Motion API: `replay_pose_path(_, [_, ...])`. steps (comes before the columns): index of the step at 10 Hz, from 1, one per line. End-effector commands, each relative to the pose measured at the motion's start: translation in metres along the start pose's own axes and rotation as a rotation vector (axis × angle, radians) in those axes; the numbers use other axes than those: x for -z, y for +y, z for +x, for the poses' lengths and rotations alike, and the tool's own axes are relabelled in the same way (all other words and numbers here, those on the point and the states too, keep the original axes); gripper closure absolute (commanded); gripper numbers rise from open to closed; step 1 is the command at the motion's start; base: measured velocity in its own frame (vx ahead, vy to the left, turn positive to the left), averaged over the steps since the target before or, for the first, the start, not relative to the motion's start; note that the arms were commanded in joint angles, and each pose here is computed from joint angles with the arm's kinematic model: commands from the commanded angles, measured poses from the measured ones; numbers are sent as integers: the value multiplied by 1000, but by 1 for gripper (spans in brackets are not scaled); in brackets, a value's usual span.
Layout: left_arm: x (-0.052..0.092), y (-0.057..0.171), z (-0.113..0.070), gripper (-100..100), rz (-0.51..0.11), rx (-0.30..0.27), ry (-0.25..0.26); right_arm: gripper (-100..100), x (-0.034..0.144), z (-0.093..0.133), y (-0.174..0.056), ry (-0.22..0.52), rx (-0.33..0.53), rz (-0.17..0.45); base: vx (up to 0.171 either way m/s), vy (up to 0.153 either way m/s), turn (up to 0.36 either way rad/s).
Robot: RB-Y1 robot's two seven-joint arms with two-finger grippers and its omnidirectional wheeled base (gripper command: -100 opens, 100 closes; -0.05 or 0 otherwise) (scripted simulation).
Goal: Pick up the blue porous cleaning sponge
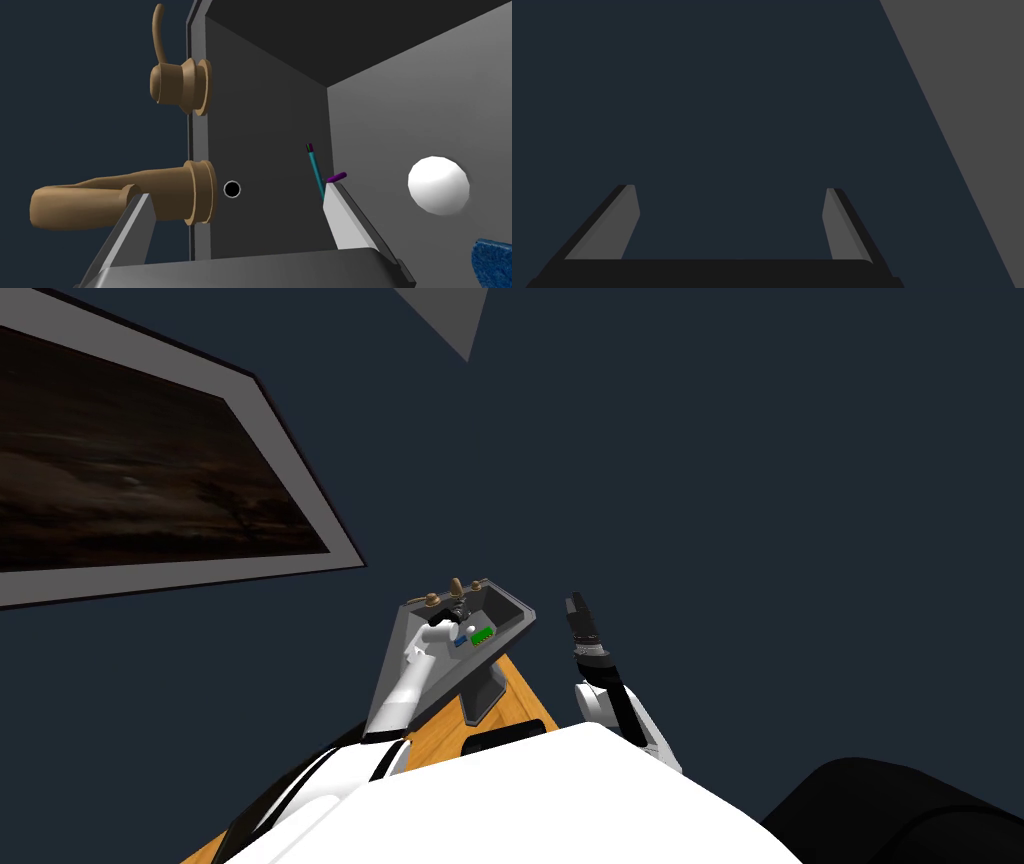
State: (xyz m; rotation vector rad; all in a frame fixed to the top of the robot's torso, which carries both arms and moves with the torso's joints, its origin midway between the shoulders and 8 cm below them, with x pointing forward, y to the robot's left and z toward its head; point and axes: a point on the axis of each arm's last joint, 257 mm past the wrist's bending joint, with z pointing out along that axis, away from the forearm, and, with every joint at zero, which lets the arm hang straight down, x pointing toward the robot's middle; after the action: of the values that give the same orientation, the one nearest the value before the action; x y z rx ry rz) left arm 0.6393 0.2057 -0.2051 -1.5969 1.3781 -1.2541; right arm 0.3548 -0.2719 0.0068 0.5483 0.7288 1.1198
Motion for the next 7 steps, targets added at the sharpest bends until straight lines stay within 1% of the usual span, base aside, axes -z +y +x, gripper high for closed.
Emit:
replay_pose_path(1, [-8,5,-1,-100,-41,-3,-12,0,0,0,0,0,0,0,0,0,0])
replay_pose_path(3, [-17,7,-2,-100,-91,-5,-27,0,0,0,0,0,0,0,-6,-4,-21])
replay_pose_path(4, [-17,9,-3,-100,-95,-5,-29,0,0,0,0,0,0,0,-3,-2,-12])
replay_pose_path(7, [-28,15,-5,-100,-181,-2,-54,0,0,0,0,0,0,0,-2,-2,-8])
